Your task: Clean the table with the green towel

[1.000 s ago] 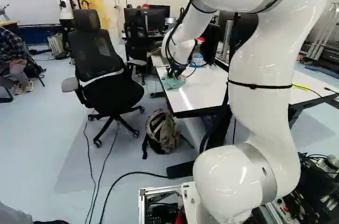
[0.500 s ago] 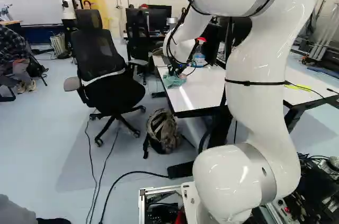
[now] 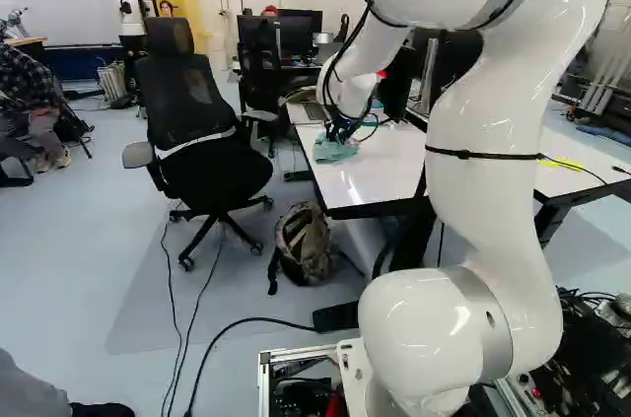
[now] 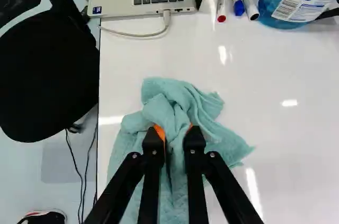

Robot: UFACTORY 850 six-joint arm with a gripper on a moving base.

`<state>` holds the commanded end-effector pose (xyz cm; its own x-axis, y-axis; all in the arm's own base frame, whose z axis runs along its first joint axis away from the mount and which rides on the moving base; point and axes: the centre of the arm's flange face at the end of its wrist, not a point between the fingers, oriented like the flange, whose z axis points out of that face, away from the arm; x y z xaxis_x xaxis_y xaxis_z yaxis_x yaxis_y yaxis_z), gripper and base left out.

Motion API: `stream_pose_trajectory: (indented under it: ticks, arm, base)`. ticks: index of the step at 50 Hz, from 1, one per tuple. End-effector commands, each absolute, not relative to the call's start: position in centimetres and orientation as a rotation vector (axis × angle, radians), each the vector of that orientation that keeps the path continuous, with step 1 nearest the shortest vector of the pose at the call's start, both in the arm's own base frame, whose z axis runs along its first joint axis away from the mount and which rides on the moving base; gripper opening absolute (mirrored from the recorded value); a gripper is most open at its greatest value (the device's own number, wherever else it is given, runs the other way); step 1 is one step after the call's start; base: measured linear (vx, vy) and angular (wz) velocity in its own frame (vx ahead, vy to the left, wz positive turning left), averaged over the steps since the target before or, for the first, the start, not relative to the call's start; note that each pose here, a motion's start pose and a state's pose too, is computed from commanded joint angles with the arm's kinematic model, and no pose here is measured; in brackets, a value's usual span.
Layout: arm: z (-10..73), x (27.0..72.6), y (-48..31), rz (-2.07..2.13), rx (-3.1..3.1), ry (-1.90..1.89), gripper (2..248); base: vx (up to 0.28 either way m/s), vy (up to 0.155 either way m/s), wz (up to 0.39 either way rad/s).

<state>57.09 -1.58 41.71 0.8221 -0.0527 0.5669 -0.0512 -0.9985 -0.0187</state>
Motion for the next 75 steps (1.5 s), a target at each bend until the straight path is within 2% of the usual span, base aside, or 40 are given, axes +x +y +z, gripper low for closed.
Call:
stream_pose_trajectory:
  ticks: [21,40,75]
  arm:
    - [41.9,53.3,-0.8,-0.901,-3.002,0.068,51]
    - [41.9,52.6,2.2,-0.891,-2.989,-0.018,51]
    - [41.7,57.6,3.9,-0.928,-2.968,-0.057,51]
  base:
    - [0.001,-0.004,-0.016]
    - [-0.001,-0.008,-0.037]
    - [0.000,0.000,-0.003]
